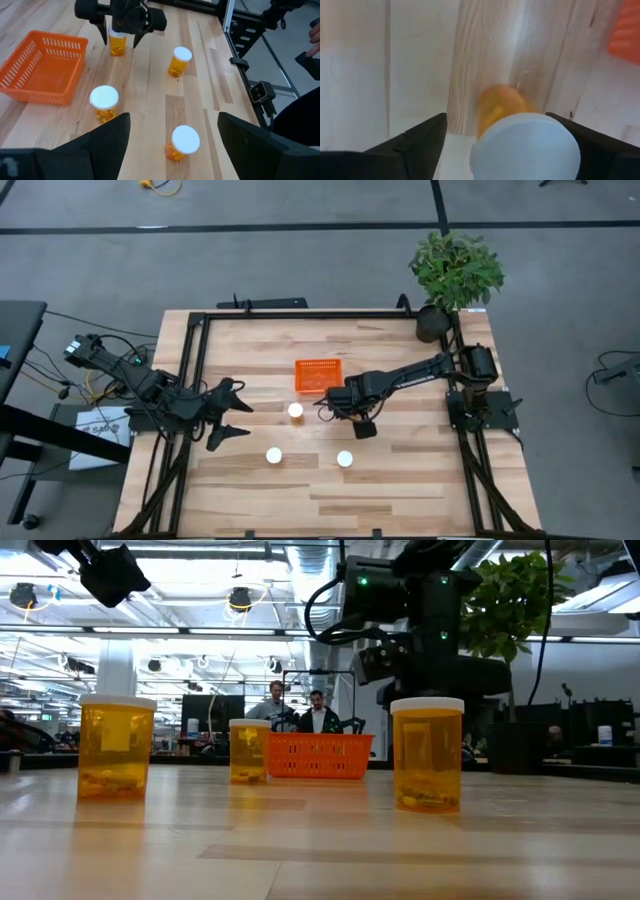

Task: Pick and place pill bottles into a basket
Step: Put the orange pill bottle into the orange bin

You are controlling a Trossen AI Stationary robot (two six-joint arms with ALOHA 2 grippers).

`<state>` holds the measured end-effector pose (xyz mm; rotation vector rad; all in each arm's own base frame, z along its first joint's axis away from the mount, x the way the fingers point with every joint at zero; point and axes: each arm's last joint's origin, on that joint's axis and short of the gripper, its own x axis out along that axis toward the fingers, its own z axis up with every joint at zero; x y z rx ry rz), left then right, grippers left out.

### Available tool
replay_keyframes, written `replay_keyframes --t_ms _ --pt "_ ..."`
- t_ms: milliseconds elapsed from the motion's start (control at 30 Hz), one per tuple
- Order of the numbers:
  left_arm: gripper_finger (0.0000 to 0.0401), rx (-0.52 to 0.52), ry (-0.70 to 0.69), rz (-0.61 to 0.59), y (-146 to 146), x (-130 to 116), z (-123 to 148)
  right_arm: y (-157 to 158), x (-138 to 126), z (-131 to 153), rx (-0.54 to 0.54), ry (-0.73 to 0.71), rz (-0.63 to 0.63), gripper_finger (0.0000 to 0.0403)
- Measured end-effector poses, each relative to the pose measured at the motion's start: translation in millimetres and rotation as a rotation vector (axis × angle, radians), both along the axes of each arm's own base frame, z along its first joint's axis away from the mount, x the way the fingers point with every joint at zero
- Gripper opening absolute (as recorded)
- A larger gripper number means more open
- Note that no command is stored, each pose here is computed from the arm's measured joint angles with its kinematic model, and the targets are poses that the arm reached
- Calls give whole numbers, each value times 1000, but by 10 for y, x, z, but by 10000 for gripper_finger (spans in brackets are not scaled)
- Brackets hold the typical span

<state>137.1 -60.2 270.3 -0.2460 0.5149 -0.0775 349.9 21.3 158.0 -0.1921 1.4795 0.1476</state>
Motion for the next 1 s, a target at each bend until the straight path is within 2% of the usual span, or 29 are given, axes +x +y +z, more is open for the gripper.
replay_keyframes --t_ms 333,1000 --pt "291 0 0 0 0 0 0 -52 -2 0 -1 4 -34 302" --pt "291 0 1 0 0 0 -3 -74 -15 -1 -1 18 -48 301"
